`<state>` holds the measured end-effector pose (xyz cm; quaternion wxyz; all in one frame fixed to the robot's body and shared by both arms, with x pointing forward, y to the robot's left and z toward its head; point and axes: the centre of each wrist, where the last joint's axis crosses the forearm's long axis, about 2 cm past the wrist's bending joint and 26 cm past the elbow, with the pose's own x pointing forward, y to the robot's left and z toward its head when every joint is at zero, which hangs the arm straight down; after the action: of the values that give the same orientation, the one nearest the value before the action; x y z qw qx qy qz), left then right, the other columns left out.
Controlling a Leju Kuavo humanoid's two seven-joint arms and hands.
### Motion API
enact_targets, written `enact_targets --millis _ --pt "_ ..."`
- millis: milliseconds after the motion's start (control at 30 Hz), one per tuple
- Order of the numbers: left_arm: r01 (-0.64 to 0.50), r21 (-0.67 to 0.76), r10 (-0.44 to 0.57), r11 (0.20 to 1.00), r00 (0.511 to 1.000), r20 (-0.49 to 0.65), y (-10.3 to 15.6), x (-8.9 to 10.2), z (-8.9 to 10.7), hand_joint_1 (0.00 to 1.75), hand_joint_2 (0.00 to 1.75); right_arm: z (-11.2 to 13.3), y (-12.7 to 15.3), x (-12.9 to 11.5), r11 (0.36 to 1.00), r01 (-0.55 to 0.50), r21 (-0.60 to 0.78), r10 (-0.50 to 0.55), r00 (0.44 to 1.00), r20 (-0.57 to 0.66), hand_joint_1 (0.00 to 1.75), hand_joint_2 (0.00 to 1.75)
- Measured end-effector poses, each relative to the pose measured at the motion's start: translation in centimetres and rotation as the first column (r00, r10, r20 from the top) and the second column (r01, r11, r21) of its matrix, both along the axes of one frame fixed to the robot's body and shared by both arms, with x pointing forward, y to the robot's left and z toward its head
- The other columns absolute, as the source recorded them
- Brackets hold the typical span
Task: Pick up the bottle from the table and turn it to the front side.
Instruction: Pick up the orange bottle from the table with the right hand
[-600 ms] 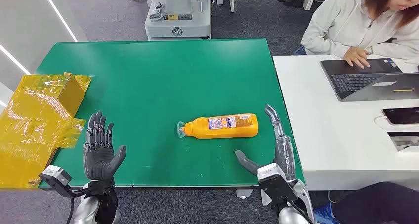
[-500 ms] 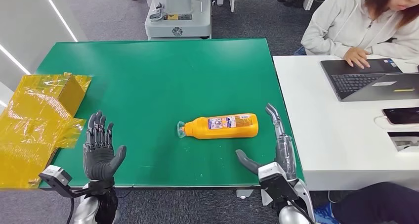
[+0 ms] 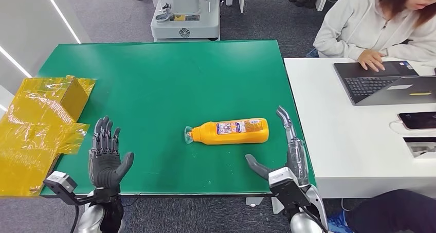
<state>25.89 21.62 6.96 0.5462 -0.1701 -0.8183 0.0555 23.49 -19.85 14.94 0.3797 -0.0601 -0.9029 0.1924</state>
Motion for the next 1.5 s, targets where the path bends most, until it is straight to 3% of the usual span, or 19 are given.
enact_targets --millis 433,700,900,1133,1500 --pt "0.026 -0.005 -0.026 1.0 1.0 0.007 -0.7 0.3 0.3 0.0 1.75 0.5 -0.2 0.8 0.999 -0.014 -0.046 0.015 1.0 0.007 0.0 1.75" --pt "0.123 -0.01 -0.122 0.992 0.992 0.022 -2.9 1.6 0.9 0.0 1.75 2.7 -2.0 6.6 0.964 0.017 -0.266 -0.008 0.999 0.038 0.0 1.75" --pt "0.171 -0.014 -0.171 0.985 0.985 0.025 -3.8 2.5 1.2 0.0 1.75 5.4 -3.0 12.9 0.906 0.015 -0.422 -0.014 1.0 0.006 0.0 1.75" --pt "0.182 -0.019 -0.181 0.983 0.983 0.016 -4.2 3.3 1.5 0.0 1.75 6.7 -1.9 17.5 0.824 -0.105 -0.556 0.03 0.989 -0.143 0.0 1.75" --pt "0.181 -0.023 -0.182 0.983 0.983 -0.014 -4.1 3.3 1.0 0.0 1.75 3.4 -1.3 19.0 0.69 -0.329 -0.645 0.048 0.909 -0.413 0.0 1.75"
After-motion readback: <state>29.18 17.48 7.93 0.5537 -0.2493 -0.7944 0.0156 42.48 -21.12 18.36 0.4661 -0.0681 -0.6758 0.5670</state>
